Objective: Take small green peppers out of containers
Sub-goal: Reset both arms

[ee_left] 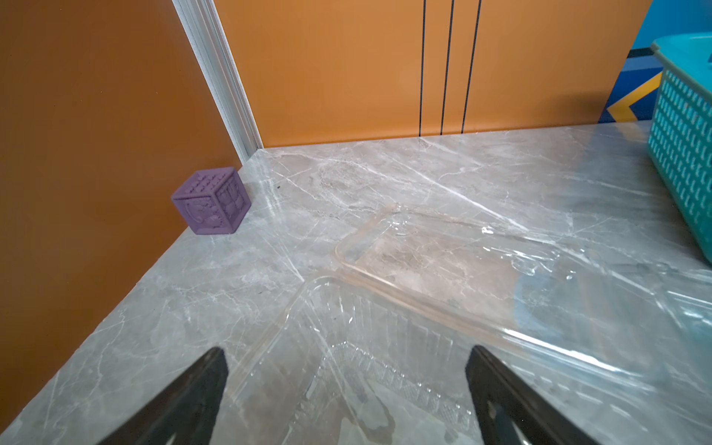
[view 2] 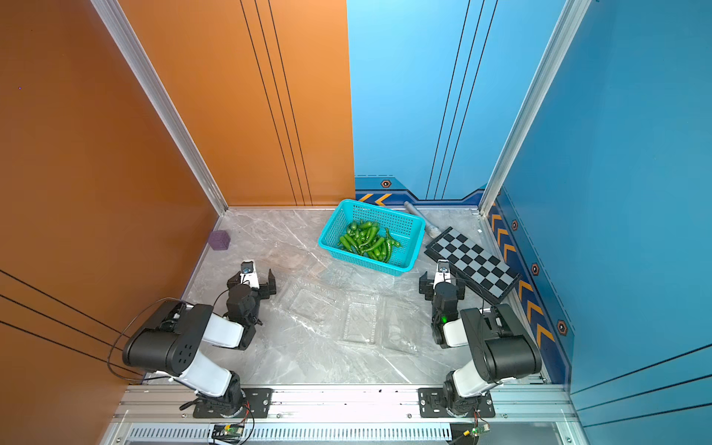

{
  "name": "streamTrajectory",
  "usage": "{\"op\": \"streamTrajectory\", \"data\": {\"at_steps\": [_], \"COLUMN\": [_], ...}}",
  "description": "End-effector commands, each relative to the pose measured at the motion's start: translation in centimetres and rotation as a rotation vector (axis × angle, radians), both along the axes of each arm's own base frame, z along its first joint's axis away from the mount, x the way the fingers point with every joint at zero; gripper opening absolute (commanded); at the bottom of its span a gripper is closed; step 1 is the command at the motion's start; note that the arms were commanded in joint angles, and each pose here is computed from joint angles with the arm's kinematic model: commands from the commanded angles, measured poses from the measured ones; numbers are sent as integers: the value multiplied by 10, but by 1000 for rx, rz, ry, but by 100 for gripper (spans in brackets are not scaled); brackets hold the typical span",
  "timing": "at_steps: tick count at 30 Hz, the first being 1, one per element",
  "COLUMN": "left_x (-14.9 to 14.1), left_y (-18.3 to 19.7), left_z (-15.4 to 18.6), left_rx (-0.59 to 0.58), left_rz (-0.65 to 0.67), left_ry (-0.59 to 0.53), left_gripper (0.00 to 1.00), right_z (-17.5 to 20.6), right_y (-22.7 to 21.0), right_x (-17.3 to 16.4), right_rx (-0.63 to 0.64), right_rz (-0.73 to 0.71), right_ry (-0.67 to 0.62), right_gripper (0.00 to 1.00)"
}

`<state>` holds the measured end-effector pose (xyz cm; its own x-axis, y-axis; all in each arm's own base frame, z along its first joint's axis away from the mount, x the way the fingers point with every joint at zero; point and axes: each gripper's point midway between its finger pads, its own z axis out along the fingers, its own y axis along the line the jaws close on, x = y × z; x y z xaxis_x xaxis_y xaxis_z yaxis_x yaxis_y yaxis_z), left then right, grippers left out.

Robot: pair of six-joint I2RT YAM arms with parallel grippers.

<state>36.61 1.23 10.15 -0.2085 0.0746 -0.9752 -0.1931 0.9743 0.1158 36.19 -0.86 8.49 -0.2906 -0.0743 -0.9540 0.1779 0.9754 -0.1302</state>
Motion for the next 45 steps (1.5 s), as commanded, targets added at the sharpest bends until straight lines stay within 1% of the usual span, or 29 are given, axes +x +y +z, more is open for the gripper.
{"op": "streamTrajectory", "data": {"at_steps": [1,5,8,14,18,25,33,45], "left_x": [1,2,1,4,6,11,11,11], "left_y": [-3,-3,-3,-5,-4,3,3,3], "left_z": [4,4,4,4,3,2,2,2], "left_rx": [0,2,3,15,18,39,38,37], "left_rz": [-13,-15,-11,-24,-10,59,59,60], "left_ry": [-22,-21,-22,-16,-5,27,27,26], "left_gripper": [99,99,99,99,99,99,99,99], "right_z": [22,21,20,15,14,13,14,10], "right_y": [3,3,-3,-11,-12,-12,-12,-13], "right_x": [5,7,8,20,21,22,23,29], "right_rx": [30,28,31,52,57,66,67,110], "right_rz": [13,8,-28,-69,-66,-60,-61,-25], "right_ry": [-106,-90,-84,-19,-13,-2,-4,29], "right_gripper": [100,100,100,100,100,100,100,100]}}
